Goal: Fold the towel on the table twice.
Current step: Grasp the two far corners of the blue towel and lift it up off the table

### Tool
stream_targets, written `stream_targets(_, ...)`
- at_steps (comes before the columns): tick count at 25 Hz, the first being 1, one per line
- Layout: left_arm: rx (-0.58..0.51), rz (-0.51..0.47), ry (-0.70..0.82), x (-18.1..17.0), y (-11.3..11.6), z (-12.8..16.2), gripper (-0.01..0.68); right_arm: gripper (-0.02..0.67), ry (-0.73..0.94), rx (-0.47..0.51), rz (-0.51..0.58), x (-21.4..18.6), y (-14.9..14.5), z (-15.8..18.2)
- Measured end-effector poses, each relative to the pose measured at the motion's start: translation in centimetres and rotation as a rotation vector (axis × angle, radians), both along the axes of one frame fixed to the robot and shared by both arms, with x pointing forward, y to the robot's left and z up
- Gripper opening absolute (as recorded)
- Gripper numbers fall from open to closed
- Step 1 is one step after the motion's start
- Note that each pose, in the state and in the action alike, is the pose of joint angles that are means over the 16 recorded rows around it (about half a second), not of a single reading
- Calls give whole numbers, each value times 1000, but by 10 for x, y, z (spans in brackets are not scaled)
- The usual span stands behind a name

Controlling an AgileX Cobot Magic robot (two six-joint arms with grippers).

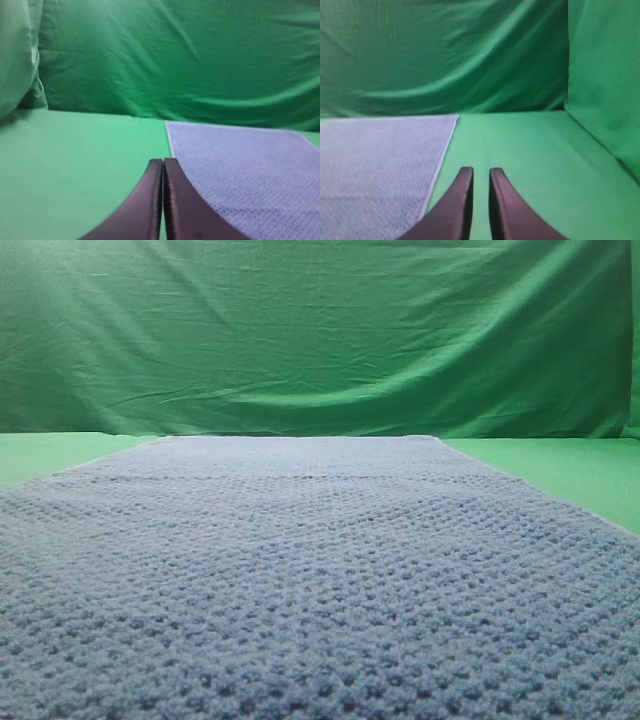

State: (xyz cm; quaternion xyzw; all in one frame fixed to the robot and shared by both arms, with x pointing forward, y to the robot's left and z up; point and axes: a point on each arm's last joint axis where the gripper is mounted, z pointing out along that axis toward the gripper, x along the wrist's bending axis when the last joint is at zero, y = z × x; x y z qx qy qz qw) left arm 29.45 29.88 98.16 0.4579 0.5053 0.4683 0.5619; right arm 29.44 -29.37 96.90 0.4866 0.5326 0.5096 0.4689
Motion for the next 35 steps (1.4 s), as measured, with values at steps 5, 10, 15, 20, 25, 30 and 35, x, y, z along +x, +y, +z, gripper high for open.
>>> stream_targets(5,-71,18,-83,-2,2,12,0,48,-112,67,1,-1,0,13)
stream_targets(10,-118,-10,-83,-4,0,34,0,48,-121,116,3,-2,0,35)
stream_targets(15,-133,-55,-29,-6,-4,58,0,48,-37,144,5,2,1,64)
stream_targets(20,-104,-90,22,-7,-7,80,0,48,88,118,13,13,3,91)
stream_targets(25,-76,-106,58,-4,-9,89,0,48,181,78,25,29,6,104)
stream_targets(30,-58,-121,98,0,-11,96,0,48,240,29,42,42,9,111)
stream_targets(35,-37,-155,207,13,-14,108,0,48,334,-24,55,59,11,120)
